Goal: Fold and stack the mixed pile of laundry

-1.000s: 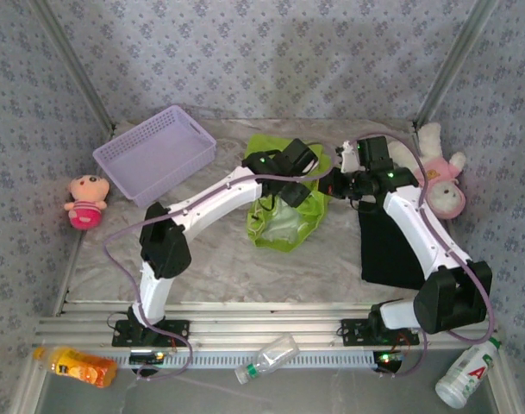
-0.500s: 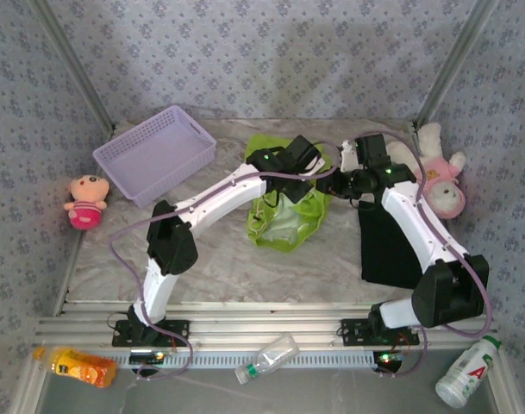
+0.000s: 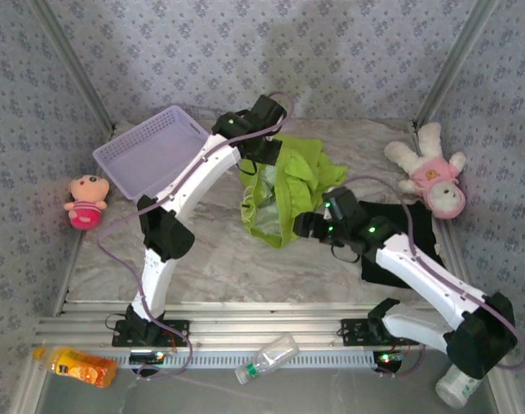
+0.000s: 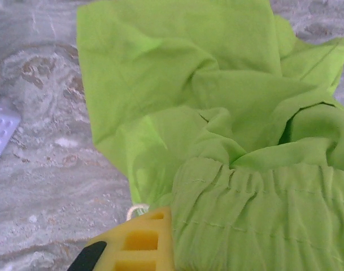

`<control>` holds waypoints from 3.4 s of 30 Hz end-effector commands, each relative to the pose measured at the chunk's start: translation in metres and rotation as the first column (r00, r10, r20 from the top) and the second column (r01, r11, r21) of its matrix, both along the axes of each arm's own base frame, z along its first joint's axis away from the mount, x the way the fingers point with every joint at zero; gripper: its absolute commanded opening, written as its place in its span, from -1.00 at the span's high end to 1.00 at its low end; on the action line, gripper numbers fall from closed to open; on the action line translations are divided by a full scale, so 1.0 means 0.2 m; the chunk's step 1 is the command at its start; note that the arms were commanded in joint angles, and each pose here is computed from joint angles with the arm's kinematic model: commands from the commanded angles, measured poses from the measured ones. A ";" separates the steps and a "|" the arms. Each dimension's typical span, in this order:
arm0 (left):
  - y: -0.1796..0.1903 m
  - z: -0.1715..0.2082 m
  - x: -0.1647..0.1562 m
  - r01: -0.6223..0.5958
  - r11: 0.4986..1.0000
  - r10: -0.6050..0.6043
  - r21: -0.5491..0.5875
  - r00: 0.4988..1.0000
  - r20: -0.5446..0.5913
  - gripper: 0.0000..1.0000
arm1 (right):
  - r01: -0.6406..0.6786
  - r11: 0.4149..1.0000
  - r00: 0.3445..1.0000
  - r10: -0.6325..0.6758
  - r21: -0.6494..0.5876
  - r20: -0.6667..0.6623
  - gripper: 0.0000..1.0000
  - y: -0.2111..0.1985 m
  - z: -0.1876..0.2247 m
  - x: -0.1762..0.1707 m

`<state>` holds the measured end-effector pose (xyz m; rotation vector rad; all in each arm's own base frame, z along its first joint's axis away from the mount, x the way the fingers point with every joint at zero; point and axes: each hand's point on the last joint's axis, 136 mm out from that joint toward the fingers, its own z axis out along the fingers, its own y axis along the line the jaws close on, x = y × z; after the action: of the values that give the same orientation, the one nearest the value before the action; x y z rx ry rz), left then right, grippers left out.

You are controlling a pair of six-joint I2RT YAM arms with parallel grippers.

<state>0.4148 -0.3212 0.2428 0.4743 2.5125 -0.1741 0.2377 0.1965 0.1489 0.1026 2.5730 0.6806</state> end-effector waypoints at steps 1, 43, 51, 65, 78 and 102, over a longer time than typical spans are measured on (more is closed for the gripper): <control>0.00 -0.03 -0.11 0.004 1.000 -0.005 -0.005 0.997 -0.072 1.00 | 0.043 0.999 0.996 -0.042 -0.009 0.077 -0.60 0.13 -0.02 0.06; 0.38 0.03 0.06 -0.135 0.988 0.128 -0.068 0.987 -0.097 1.00 | 0.230 0.941 0.973 -0.220 -0.247 0.068 1.00 -0.23 -0.02 0.51; 0.40 0.75 0.26 -0.114 0.889 0.196 -0.443 0.970 0.144 1.00 | 0.219 0.967 0.872 -0.134 -0.131 0.471 1.00 -0.43 1.10 0.94; 0.58 0.19 -0.28 -0.175 0.982 0.166 -0.077 0.980 -0.111 1.00 | 0.146 0.971 0.987 -0.130 -0.187 0.099 1.00 -0.57 0.46 0.32; 0.44 -0.07 0.00 -0.282 0.957 0.264 -0.064 0.943 -0.201 1.00 | 0.094 0.990 0.996 -0.092 -0.103 0.022 1.00 -0.46 0.33 0.82; 0.63 0.65 -0.23 -0.148 0.947 0.236 -0.284 0.922 0.308 1.00 | 0.127 0.987 0.779 -0.164 0.104 0.606 1.00 -0.61 1.11 0.59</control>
<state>0.3598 -0.2271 0.4760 0.2544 1.8937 -0.5486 0.3612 0.0910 0.4615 -0.0764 1.6301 0.6072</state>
